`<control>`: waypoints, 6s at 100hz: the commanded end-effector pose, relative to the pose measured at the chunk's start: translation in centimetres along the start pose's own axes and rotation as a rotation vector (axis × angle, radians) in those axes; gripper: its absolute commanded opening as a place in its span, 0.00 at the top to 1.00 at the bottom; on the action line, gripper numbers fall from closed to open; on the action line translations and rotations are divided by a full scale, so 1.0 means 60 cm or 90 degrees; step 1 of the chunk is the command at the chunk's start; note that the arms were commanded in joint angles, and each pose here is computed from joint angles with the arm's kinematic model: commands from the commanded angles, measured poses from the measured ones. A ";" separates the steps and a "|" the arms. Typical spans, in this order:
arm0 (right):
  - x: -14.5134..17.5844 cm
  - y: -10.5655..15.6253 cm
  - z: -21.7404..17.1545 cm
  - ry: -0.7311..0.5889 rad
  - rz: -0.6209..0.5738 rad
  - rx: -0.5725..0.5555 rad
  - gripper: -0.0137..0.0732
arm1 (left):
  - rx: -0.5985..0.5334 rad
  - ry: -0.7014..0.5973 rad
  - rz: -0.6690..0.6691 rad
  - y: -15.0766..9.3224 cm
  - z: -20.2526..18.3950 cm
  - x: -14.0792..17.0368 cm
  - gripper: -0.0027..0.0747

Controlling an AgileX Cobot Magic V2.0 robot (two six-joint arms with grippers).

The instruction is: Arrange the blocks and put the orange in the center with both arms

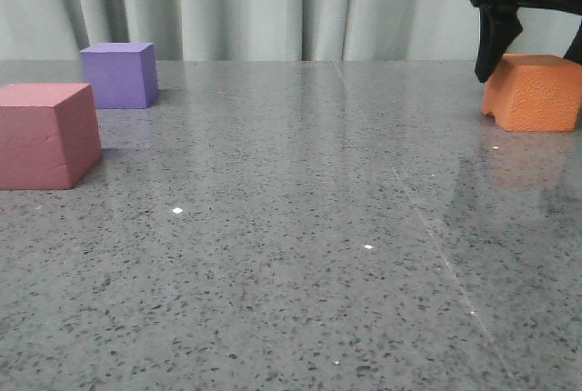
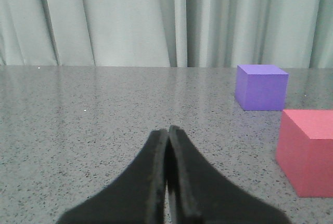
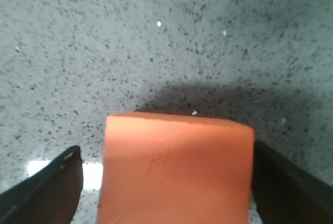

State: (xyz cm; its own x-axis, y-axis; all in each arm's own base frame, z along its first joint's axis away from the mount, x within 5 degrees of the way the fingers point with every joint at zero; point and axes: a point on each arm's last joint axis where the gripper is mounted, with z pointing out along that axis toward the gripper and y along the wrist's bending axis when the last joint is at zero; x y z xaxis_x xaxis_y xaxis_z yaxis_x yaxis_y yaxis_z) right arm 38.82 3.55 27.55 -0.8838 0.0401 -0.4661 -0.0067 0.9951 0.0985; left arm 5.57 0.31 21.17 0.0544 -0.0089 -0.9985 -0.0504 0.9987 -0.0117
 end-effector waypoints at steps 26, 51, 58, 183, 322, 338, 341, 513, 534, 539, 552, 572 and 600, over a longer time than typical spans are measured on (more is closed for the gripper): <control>-0.019 0.001 -0.034 -0.056 -0.008 -0.001 0.26 | 0.008 -0.038 -0.003 -0.002 -0.002 0.016 0.99; -0.018 0.001 -0.034 -0.050 -0.008 0.000 0.64 | 0.008 -0.038 -0.003 -0.002 -0.002 0.016 0.99; -0.018 0.002 -0.038 -0.041 -0.008 -0.002 0.65 | 0.008 -0.038 -0.003 -0.002 -0.002 0.016 0.99; 0.011 0.409 -0.051 -0.079 -0.037 -0.109 0.65 | 0.008 -0.038 -0.003 -0.002 -0.002 0.016 0.99; -0.062 0.295 -0.203 -0.235 -0.090 -0.029 0.10 | 0.008 -0.038 -0.003 -0.002 -0.002 0.016 0.99; -0.067 0.242 -0.214 -0.233 -0.088 0.009 0.10 | 0.008 -0.038 -0.003 -0.002 -0.002 0.016 0.99; -0.066 0.231 -0.218 -0.233 -0.086 0.015 0.10 | 0.008 -0.038 -0.003 -0.002 -0.002 0.016 0.99; 0.433 -0.068 -0.331 -0.420 0.007 0.099 0.93 | 0.008 -0.038 -0.003 -0.002 -0.002 0.016 0.99; 0.434 -0.067 -0.331 -0.418 0.009 0.095 0.92 | 0.008 -0.038 -0.003 -0.002 -0.002 0.016 0.99; 0.434 -0.067 -0.331 -0.418 0.010 0.094 0.92 | 0.008 -0.038 -0.003 -0.002 -0.002 0.016 0.99; 0.434 -0.067 -0.331 -0.419 0.010 0.094 0.92 | 0.008 -0.038 -0.003 -0.002 -0.002 0.016 0.99; 0.434 -0.067 -0.331 -0.418 0.010 0.094 0.92 | 0.008 -0.038 -0.003 -0.002 -0.002 0.016 0.99; 0.441 -0.058 -0.295 -0.484 -0.023 0.048 0.92 | 0.008 -0.038 -0.003 -0.002 -0.002 0.016 0.99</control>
State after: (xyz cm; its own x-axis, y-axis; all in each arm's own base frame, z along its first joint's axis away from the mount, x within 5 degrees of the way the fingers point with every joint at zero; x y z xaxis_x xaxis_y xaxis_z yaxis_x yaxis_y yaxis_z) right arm 6.83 -0.83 29.93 -0.4438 0.0617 -0.8940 0.0819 0.9962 0.0281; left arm 5.57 0.31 21.17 0.0544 -0.0089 -0.9985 -0.0504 0.9987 -0.0117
